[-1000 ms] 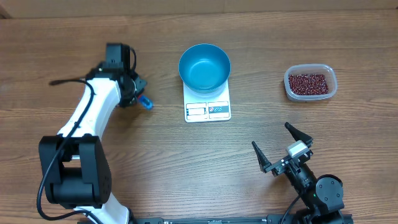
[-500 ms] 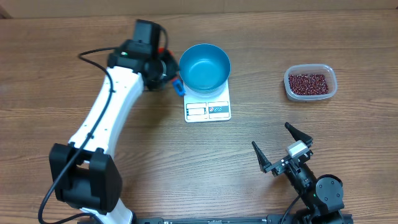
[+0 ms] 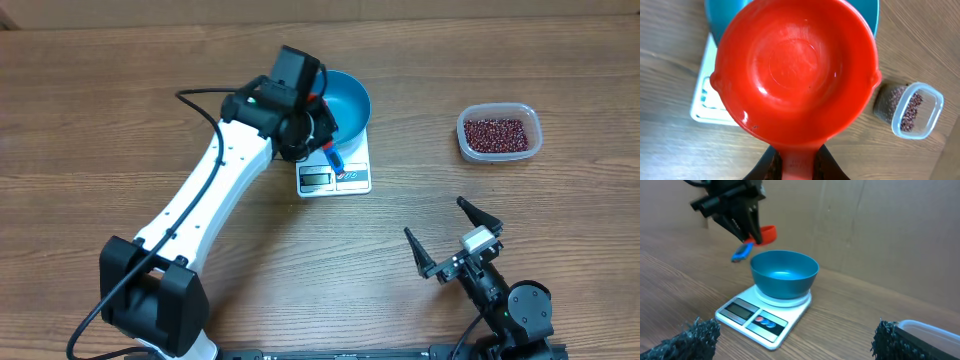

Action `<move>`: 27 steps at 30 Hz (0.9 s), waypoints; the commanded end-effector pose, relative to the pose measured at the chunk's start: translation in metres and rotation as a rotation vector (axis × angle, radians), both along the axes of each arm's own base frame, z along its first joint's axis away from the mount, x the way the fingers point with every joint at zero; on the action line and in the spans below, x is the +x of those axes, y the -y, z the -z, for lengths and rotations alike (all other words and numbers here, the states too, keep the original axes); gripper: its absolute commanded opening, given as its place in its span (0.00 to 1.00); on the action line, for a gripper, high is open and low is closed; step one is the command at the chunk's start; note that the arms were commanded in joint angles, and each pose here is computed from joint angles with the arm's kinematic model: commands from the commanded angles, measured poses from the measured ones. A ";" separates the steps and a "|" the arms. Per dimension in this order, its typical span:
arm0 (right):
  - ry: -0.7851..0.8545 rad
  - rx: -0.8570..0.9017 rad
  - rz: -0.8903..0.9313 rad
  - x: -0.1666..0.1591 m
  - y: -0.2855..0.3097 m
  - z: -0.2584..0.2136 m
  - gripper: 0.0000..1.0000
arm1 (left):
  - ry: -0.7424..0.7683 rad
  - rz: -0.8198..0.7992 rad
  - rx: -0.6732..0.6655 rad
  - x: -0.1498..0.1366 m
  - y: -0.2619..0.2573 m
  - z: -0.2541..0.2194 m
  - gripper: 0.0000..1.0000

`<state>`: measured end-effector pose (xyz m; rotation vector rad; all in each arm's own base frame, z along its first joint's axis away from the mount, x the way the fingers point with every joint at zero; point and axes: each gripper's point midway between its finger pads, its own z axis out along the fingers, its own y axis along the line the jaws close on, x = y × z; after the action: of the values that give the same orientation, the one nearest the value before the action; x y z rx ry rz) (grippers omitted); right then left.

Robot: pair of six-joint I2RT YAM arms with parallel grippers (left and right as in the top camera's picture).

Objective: Scoop item into bowl and weigh 150g on scale
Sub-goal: 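Carry the scoop over the scale toward the right gripper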

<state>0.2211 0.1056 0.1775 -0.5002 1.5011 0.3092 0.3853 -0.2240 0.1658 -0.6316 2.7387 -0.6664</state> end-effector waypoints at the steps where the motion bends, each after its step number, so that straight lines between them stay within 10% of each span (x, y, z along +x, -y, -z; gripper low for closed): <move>1: -0.053 0.126 -0.072 -0.006 -0.010 -0.003 1.00 | 0.012 -0.036 -0.057 -0.004 0.013 -0.020 0.04; 12: -0.495 0.878 -0.077 -0.006 -0.009 -0.008 1.00 | -0.036 -0.108 -0.118 -0.015 0.035 -0.023 0.04; 27: -0.590 1.011 -0.121 -0.010 -0.015 -0.011 1.00 | -0.096 -0.185 -0.176 -0.026 0.055 -0.024 0.04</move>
<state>0.2123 0.1190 0.1891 0.3650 1.6419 1.2972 0.3607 -0.2712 0.1691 -0.9436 2.7226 -0.7894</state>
